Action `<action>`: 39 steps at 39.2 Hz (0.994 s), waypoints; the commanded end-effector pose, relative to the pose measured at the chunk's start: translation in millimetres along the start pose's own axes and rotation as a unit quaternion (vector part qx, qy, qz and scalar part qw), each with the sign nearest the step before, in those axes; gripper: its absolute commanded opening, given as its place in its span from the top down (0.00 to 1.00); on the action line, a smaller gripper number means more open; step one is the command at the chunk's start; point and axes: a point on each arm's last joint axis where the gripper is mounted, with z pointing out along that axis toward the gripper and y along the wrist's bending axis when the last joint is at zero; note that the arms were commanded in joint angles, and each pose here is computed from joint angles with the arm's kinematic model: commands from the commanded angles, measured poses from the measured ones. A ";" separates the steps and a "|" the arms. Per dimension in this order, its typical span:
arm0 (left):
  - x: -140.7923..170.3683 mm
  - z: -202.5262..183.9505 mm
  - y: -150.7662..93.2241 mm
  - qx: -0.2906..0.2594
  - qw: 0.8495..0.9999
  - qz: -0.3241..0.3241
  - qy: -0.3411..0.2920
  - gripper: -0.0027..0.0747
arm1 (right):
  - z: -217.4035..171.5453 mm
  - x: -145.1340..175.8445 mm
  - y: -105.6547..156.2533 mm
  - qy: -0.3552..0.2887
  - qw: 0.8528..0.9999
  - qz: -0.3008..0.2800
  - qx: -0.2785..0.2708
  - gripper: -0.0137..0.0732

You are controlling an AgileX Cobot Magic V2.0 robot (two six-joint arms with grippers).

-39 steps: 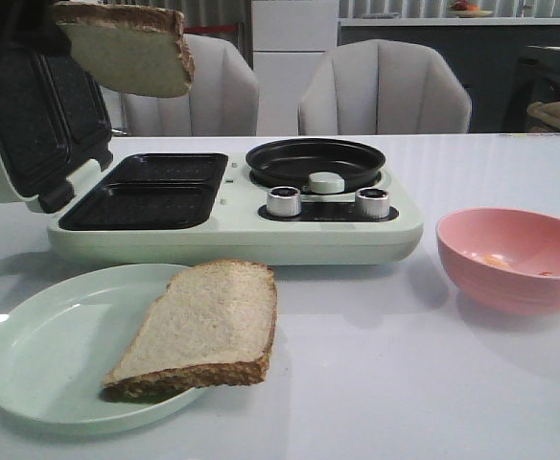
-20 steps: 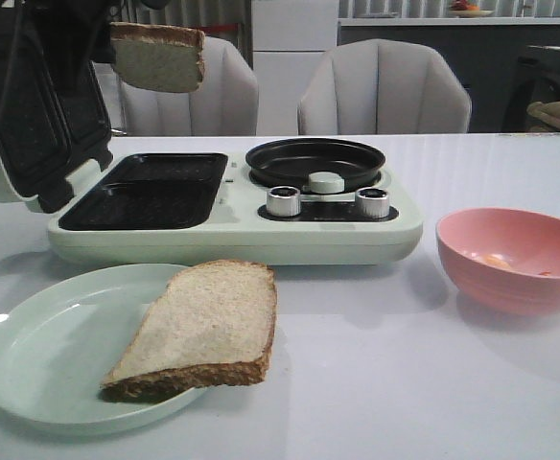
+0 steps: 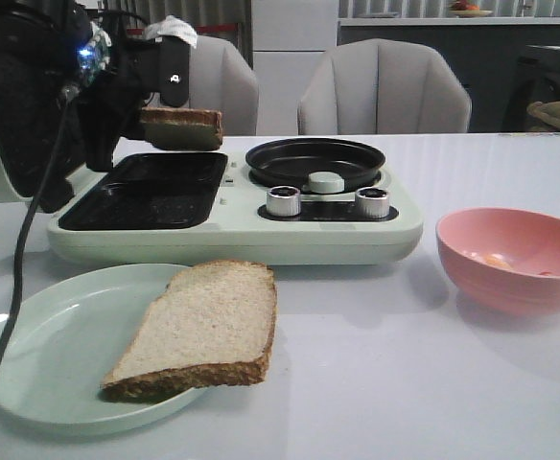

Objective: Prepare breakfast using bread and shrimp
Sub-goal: 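Lift the bread slice and carry it over the sandwich maker plates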

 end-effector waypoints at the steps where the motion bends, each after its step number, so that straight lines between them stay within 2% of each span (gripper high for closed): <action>1: 1.4 -13.8 26.0 -0.036 0.999 -0.010 0.000 0.81 | -2.9 -13.7 0.1 -0.057 0.998 -0.007 0.002 0.64; 13: 3.9 -9.5 17.6 -0.018 0.999 -0.048 0.016 0.80 | -2.9 -13.7 0.1 -0.057 0.998 -0.007 0.002 0.64; 21: 2.5 -11.8 -4.3 0.014 0.999 -0.045 0.017 0.80 | -2.9 -13.7 0.1 -0.057 0.998 -0.007 0.002 0.64; 23: 2.6 -12.6 -8.2 0.020 0.999 -0.047 0.013 0.77 | -2.9 -13.7 0.1 -0.057 0.998 -0.007 0.002 0.64; 26: 1.5 -13.5 -12.2 0.026 0.999 -0.047 0.002 0.65 | -2.9 -13.7 0.1 -0.057 0.998 -0.007 0.002 0.64; 29: -0.1 -14.4 -13.8 0.029 0.998 -0.048 -0.009 0.49 | -2.9 -13.7 0.1 -0.057 0.998 -0.007 0.002 0.64; 33: -0.9 -15.3 -13.0 0.029 0.998 -0.058 -0.013 0.21 | -2.9 -13.7 0.1 -0.057 0.998 -0.007 0.002 0.64; 36: -1.1 -16.8 -11.8 0.028 0.998 -0.063 -0.010 0.11 | -2.9 -13.7 0.1 -0.057 0.998 -0.007 0.002 0.64; 39: -2.3 -22.6 -6.6 0.023 0.997 -0.074 -0.009 0.11 | -2.9 -13.7 0.1 -0.057 0.998 -0.007 0.002 0.64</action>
